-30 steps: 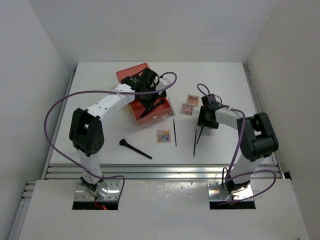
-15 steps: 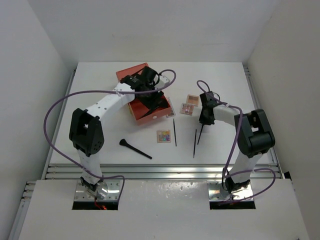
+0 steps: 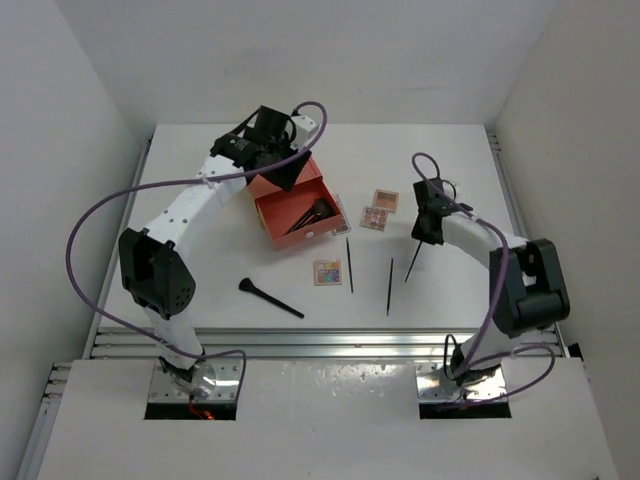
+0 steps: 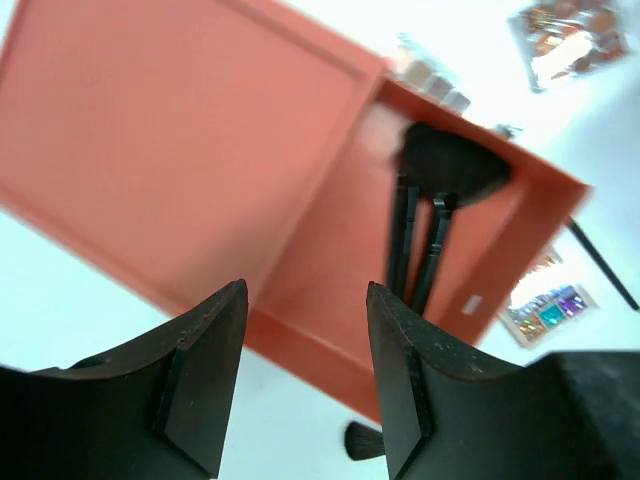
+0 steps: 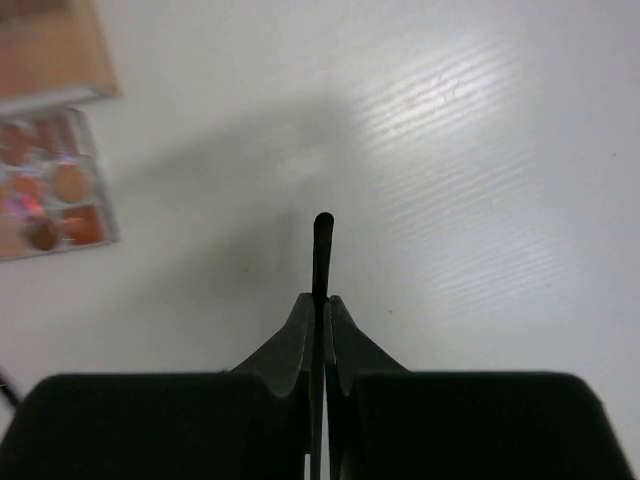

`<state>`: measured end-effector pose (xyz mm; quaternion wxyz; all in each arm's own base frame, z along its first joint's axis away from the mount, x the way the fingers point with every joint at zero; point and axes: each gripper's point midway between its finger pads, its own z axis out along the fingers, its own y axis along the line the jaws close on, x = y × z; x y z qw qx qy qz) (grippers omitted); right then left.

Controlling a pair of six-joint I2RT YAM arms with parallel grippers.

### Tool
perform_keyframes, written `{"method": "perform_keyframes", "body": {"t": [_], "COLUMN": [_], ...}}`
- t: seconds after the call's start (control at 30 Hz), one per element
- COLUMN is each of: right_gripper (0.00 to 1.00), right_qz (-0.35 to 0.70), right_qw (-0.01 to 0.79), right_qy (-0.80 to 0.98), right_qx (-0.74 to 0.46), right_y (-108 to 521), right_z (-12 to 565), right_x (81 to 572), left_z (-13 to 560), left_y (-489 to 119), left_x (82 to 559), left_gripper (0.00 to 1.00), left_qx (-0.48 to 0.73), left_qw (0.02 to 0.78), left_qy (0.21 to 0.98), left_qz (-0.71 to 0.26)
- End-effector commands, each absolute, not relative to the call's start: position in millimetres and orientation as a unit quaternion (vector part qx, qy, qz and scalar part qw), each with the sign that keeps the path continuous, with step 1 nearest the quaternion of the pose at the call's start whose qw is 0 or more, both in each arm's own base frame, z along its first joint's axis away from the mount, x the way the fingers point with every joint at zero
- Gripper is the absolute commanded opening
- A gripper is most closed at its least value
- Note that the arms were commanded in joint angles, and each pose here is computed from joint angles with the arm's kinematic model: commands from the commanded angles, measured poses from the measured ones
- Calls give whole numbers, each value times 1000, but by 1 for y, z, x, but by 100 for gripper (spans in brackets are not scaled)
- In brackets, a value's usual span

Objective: Organize the makeup

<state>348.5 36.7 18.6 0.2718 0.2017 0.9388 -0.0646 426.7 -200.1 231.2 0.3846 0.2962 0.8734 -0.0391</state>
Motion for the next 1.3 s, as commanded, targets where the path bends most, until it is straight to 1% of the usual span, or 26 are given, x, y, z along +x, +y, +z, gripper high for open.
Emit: {"method": "perform_keyframes", "body": {"t": [0.0,0.03,0.07,0.17,0.23,0.27,0.3,0.33,0.4,0.43,0.47,0.5,0.53,0.57,0.67,0.8,1.0,1.03,1.07,1.17,1.2,1.27], "right_gripper": [1,1,1,1,1,1,1,1,1,1,1,1,1,1,1,1,1,1,1,1,3,14], "right_qz": [-18,-16,-7,35,101,137,168,196,230,242,242,255,257,266,279,272,260,271,265,274,280,279], "right_qw": [414,441,481,523,554,557,575,573,571,579,576,585,583,585,571,560,504,490,475,463,460,463], "right_qy": [884,873,854,826,804,793,773,771,759,750,754,742,744,739,741,750,781,776,786,786,787,791], "right_qx": [216,208,201,205,188,205,212,197,212,209,204,205,202,202,216,222,260,290,292,304,300,287], "right_y": [49,51,61,87,137,153,168,198,225,246,259,270,283,292,310,322,328,329,330,336,340,342], "right_z": [109,129,162,204,231,237,248,251,252,259,249,261,250,254,241,221,179,176,164,163,165,166], "right_x": [390,395,407,419,425,426,436,430,439,434,437,439,446,447,453,458,452,453,454,458,457,458], "left_z": [271,269,271,273,272,275,271,268,266,264,258,260,251,251,248,252,253,250,250,250,250,250], "left_y": [-167,-161,-151,-137,-121,-117,-106,-102,-92,-91,-84,-86,-80,-76,-73,-64,-63,-64,-64,-64,-64,-64], "left_x": [444,448,453,464,471,474,476,477,478,477,477,476,474,472,468,465,464,463,463,463,463,463], "left_gripper": [57,57,57,57,57,57,57,57,57,57,57,57,57,57,57,57,57,57,57,57,57,57], "left_qx": [226,219,202,170,147,136,126,117,103,99,92,89,85,82,77,65,61,63,63,63,63,63], "left_qw": [437,440,444,458,462,467,464,464,465,465,460,463,454,454,452,457,461,457,456,456,456,456], "left_qy": [870,870,872,872,874,873,877,878,879,880,883,881,887,887,888,887,885,887,887,887,887,887], "left_qz": [-35,-32,-29,-25,-21,-22,-13,-13,-10,-12,-8,-15,-11,-15,-19,-22,-32,-35,-35,-35,-35,-35]}}
